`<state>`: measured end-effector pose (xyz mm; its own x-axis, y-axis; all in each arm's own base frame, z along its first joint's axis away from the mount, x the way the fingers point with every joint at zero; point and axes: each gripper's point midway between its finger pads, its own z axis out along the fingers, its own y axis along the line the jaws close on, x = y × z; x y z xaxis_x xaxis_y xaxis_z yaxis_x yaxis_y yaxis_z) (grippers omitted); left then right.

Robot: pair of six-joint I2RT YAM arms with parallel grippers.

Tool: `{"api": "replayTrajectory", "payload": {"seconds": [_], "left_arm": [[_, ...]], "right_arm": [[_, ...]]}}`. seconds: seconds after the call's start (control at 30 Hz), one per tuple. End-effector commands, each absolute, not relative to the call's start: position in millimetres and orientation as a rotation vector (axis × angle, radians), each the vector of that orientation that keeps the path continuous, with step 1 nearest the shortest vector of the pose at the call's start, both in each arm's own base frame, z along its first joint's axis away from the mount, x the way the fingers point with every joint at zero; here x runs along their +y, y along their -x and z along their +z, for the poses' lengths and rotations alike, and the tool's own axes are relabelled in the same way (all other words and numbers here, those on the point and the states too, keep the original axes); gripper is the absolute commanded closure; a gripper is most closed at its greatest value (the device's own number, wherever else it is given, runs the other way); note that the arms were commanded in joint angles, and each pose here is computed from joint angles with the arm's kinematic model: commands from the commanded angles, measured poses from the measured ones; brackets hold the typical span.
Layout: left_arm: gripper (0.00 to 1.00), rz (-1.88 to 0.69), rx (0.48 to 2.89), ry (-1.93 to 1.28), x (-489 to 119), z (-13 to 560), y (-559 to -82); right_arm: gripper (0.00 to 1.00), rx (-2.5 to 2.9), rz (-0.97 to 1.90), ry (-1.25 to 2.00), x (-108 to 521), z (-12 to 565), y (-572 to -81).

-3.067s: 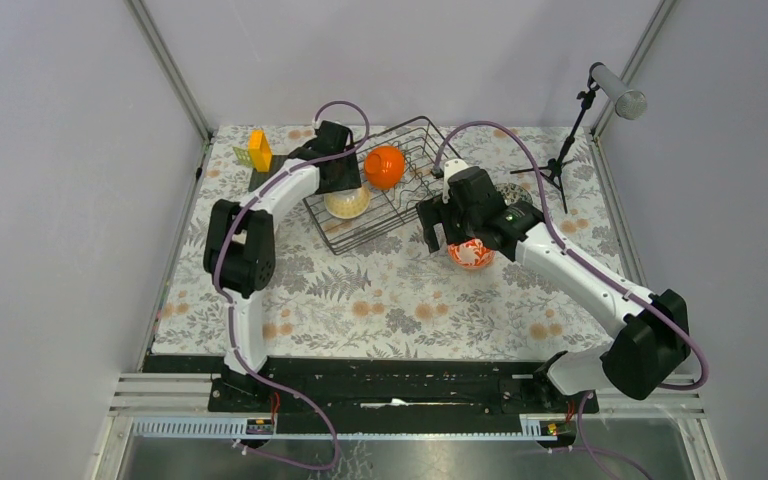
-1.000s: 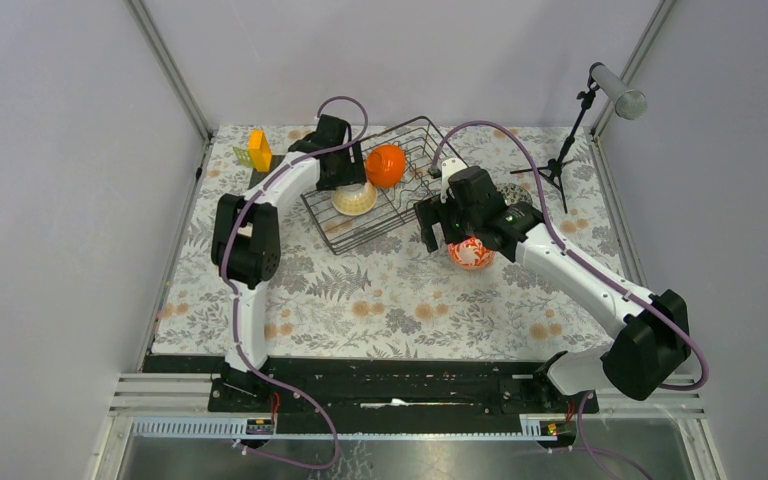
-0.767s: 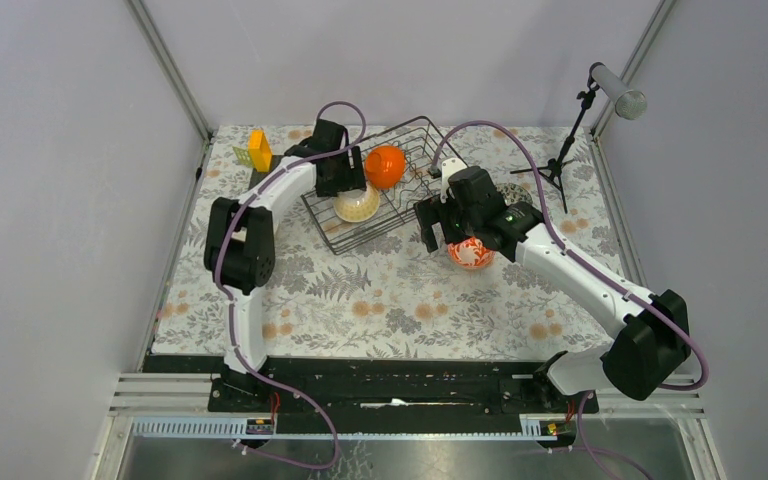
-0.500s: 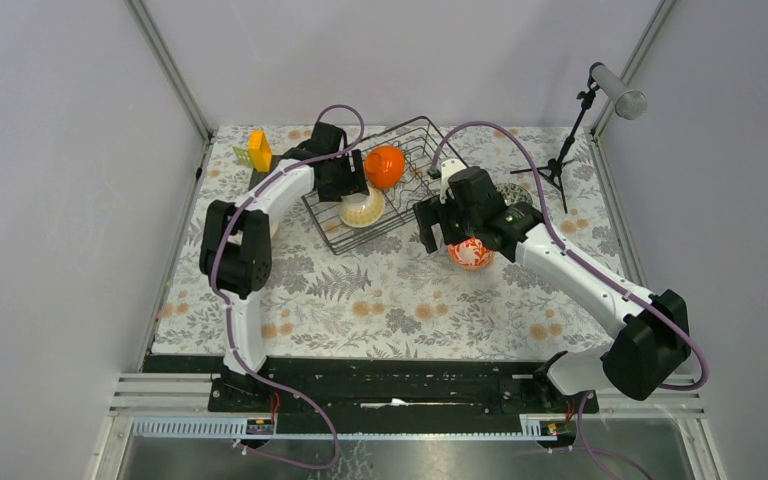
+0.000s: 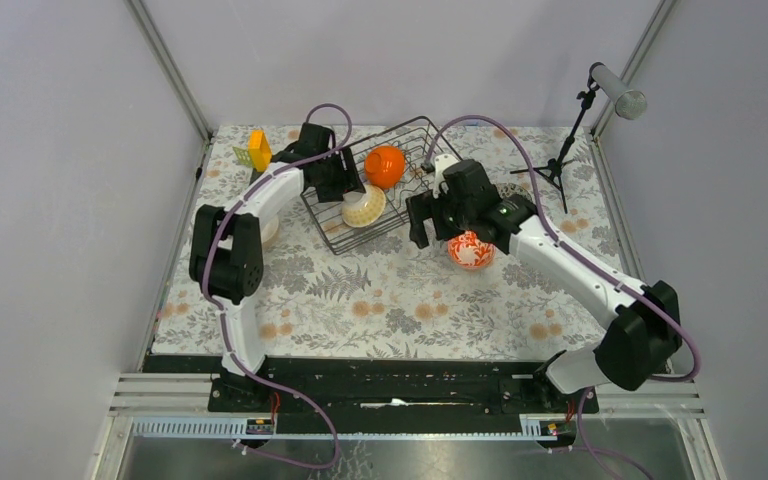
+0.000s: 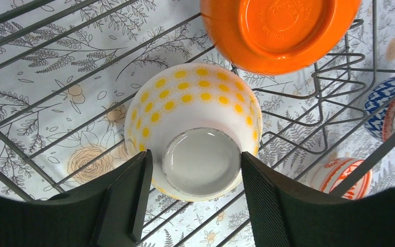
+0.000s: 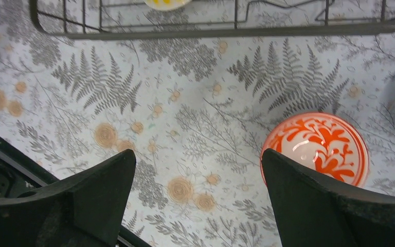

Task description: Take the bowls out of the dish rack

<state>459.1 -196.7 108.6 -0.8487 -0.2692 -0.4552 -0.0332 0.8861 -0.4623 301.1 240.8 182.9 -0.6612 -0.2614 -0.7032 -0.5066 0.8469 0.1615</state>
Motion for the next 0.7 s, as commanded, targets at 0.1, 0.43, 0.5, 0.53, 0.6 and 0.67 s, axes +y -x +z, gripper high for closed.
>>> {"api": "replayTrajectory", "payload": {"seconds": [0.1,0.43,0.5,0.53,0.6,0.67], "left_arm": [[0.49,-0.717,2.456,0.250,-197.2,128.6,-457.6],[0.49,-0.773,2.430,0.295,-183.6,125.6,-462.6],[0.46,-0.760,2.426,0.286,-179.9,127.2,-463.8],[0.42,-0.752,2.421,0.274,-178.6,128.7,-464.7],[0.32,-0.746,2.409,0.261,-177.3,131.3,-466.8],[0.31,-0.743,2.409,0.271,-176.0,130.0,-468.6]], "right_arm": [[0.01,2.262,0.628,0.531,285.3,216.5,-330.2],[0.11,2.383,0.823,0.242,309.3,203.6,-397.0],[0.12,2.403,0.877,0.204,313.5,199.3,-407.7],[0.13,2.407,0.884,0.197,314.8,197.5,-412.0],[0.14,2.408,0.865,0.184,315.4,193.4,-419.2],[0.16,2.407,0.851,0.166,316.1,191.6,-425.5]]}}
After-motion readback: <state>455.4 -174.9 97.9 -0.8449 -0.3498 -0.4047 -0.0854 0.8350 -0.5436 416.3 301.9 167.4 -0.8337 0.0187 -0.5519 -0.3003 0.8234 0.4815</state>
